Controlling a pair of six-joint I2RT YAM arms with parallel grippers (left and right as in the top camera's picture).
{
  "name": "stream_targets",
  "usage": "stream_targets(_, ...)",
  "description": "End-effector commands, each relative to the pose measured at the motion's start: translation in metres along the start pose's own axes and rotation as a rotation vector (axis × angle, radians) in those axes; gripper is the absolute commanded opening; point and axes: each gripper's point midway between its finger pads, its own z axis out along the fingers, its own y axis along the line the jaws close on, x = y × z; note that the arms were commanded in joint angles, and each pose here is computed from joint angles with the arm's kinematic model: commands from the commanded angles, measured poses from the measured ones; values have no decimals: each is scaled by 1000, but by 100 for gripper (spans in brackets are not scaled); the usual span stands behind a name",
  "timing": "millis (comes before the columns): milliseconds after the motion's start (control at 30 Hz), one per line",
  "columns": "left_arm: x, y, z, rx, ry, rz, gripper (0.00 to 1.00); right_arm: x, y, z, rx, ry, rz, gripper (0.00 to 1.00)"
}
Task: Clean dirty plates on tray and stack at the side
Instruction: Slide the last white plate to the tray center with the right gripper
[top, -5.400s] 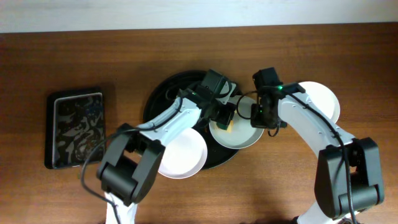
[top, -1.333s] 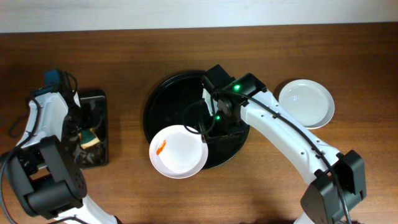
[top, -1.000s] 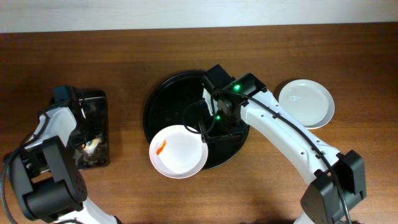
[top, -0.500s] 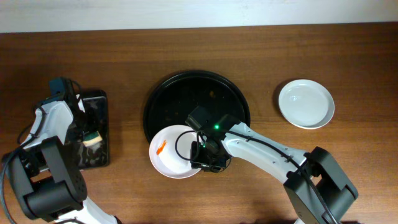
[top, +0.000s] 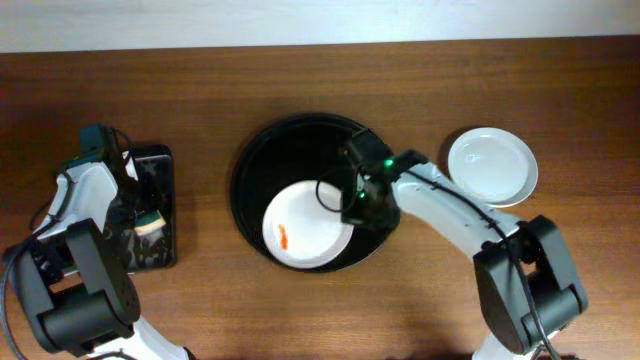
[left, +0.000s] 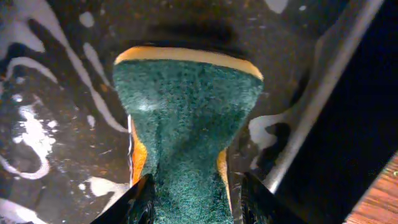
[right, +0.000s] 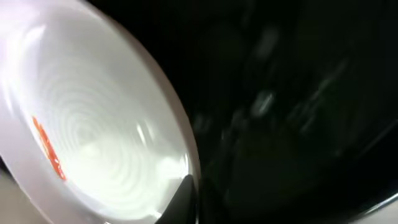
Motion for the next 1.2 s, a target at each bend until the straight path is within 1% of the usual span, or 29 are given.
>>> stream_targets(0, -3, -10, -1, 49, 1, 10, 42, -47, -32, -17, 190, -193, -169, 4)
stream_targets(33, -3, -10, -1, 49, 1, 10, 42, -55, -39, -20, 242, -234, -166, 4)
stream_targets(100, -3, -10, -1, 49, 1, 10, 43, -54, -33, -19, 207, -234, -133, 4)
stream_targets(133, -3, -10, -1, 49, 1, 10, 48, -49, -28, -17, 163, -214, -61, 4)
stream_targets(167, -3, -10, -1, 49, 1, 10, 49, -49, -26, -16, 153, -209, -53, 15)
stream_targets(200, -3, -10, -1, 49, 1, 10, 49, -47, -26, -16, 150, -198, -83, 35)
stream_targets(233, -3, -10, -1, 49, 1, 10, 49, -50, -26, -19, 166, -194, -226, 45)
stream_targets(267, -3, -10, -1, 49, 1, 10, 50, -54, -28, -23, 183, -179, -460, 50)
stream_targets(300, -3, -10, -1, 49, 0, 10, 50, -58, -32, -25, 193, -171, -592, 56)
stream_targets(367, -3, -10, -1, 49, 0, 10, 50, -62, -20, -22, 115, -184, -675, 52)
stream_targets(400, -3, -10, -1, 49, 0, 10, 50, -68, -21, -18, 117, -198, -672, 52)
stream_targets(433, -3, -10, -1, 49, 0, 10, 50, -69, -26, -5, 114, -174, -646, 50)
stream_targets(500, -3, -10, -1, 49, 0, 10, 50, -62, -33, 22, 102, -106, -597, 42)
stream_targets(533, -3, -10, -1, 49, -1, 10, 50, -65, -40, 26, 135, -111, -519, 34)
stream_targets(567, -3, -10, -1, 49, -1, 10, 50, -66, -40, 26, 132, -116, -486, 24)
stream_targets(600, -3, -10, -1, 49, -1, 10, 50, -66, -40, 26, 127, -121, -399, 12)
stream_targets(633, -3, -10, -1, 49, -1, 10, 50, -64, -41, 26, 123, -120, -301, 4)
stream_targets(667, -3, -10, -1, 49, -2, 10, 50, -64, -42, 26, 118, -124, -185, 4)
stream_targets(733, -3, -10, -1, 49, -2, 10, 50, -63, -52, 25, 168, -135, -51, 4)
stream_targets(867, -3, -10, -1, 49, -2, 10, 50, -53, -63, 24, 207, -108, 89, 4)
stream_targets(967, 1, -15, -2, 79, 18, 11, 50, -56, -66, 23, 208, -110, 50, 4)
stream_targets(1033, 1, -17, -17, 90, 15, 17, 50, -56, -66, 23, 208, -109, 43, 4)
stream_targets(1100, -6, -3, -21, 9, -25, 16, 50, -56, -65, 23, 207, -112, 42, 4)
stream_targets(1133, -4, 4, -10, -29, -28, 16, 50, -57, -65, 23, 207, -112, 42, 4)
stream_targets(1167, 3, 4, 2, -30, -13, 16, 50, -56, -65, 23, 207, -112, 42, 4)
